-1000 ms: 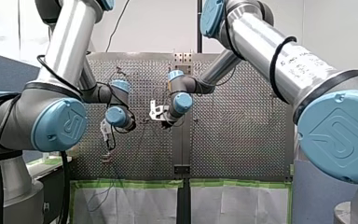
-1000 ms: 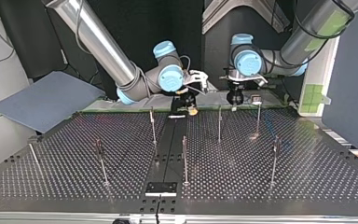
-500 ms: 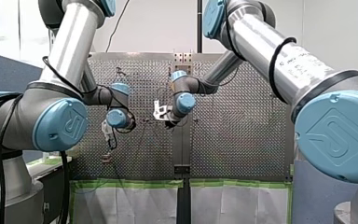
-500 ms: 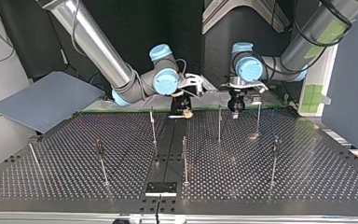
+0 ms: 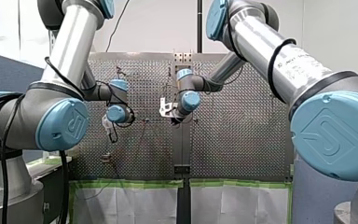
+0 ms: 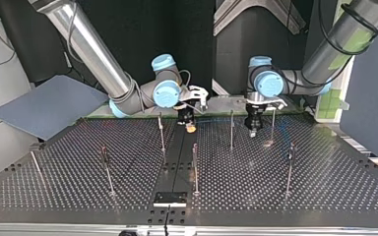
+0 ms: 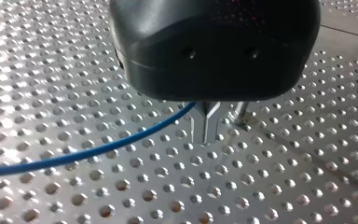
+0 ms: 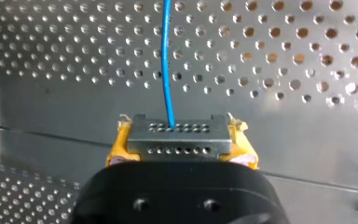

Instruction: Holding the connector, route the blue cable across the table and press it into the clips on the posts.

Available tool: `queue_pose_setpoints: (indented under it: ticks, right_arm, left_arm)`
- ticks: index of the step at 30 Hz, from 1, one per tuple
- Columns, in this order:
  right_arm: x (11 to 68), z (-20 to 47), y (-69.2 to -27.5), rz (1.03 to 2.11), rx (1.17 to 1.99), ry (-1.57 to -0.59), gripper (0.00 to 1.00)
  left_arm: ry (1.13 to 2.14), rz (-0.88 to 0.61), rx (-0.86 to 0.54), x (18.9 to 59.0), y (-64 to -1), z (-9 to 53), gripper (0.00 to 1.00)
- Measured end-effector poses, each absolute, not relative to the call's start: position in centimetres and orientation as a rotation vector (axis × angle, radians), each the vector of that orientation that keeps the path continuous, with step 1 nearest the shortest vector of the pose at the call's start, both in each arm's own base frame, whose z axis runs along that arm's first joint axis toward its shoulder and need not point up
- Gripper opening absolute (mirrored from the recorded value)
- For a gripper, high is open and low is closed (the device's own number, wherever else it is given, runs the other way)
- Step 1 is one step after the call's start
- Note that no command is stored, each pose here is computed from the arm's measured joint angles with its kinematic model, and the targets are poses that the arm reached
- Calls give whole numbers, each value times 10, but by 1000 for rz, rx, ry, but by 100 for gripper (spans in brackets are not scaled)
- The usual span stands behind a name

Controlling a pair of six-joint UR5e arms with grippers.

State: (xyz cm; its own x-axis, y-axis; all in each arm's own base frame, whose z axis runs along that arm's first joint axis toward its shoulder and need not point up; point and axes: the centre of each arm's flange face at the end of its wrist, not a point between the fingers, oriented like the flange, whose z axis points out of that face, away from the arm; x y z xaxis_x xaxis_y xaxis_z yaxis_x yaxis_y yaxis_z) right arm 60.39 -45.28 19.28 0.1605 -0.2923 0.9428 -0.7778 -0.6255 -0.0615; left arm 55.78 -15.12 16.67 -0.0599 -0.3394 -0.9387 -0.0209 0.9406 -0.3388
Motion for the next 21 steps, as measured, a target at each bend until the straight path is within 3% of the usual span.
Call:
queue_pose_setpoints:
  ticks: [7,9,10,11,12,15,16,17,18,19,21]
  right_arm:
    - [597,194,-463,1464,1988,-1026,0]
    - [596,194,-465,1462,1985,-1029,0]
    - [595,194,-465,1462,1984,-1030,0]
    - [595,194,-466,1461,1984,-1031,0]
    - [595,194,-466,1460,1983,-1031,0]
    - [594,194,-466,1460,1983,-1031,0]
    - [594,194,-466,1460,1983,-1031,0]
    - [594,194,-467,1460,1982,-1031,0]
    - [594,194,-467,1460,1983,-1031,0]
    - [594,194,-467,1459,1982,-1031,0]
    - [594,194,-467,1459,1983,-1031,0]
  left_arm:
    - [1649,-271,-275,575,-151,150,0]
    - [1665,-266,-278,576,-151,142,18]
    - [1671,-263,-281,576,-151,140,18]
    - [1677,-259,-284,576,-151,138,29]
    - [1684,-252,-289,575,-151,135,29]
    - [1697,-234,-301,573,-150,135,70]
    - [1700,-230,-303,572,-150,136,70]
    - [1703,-226,-303,571,-150,137,86]
    - [1705,-219,-302,570,-150,140,86]
    - [1706,-214,-300,570,-151,143,100]
    - [1708,-200,-294,567,-152,150,100]
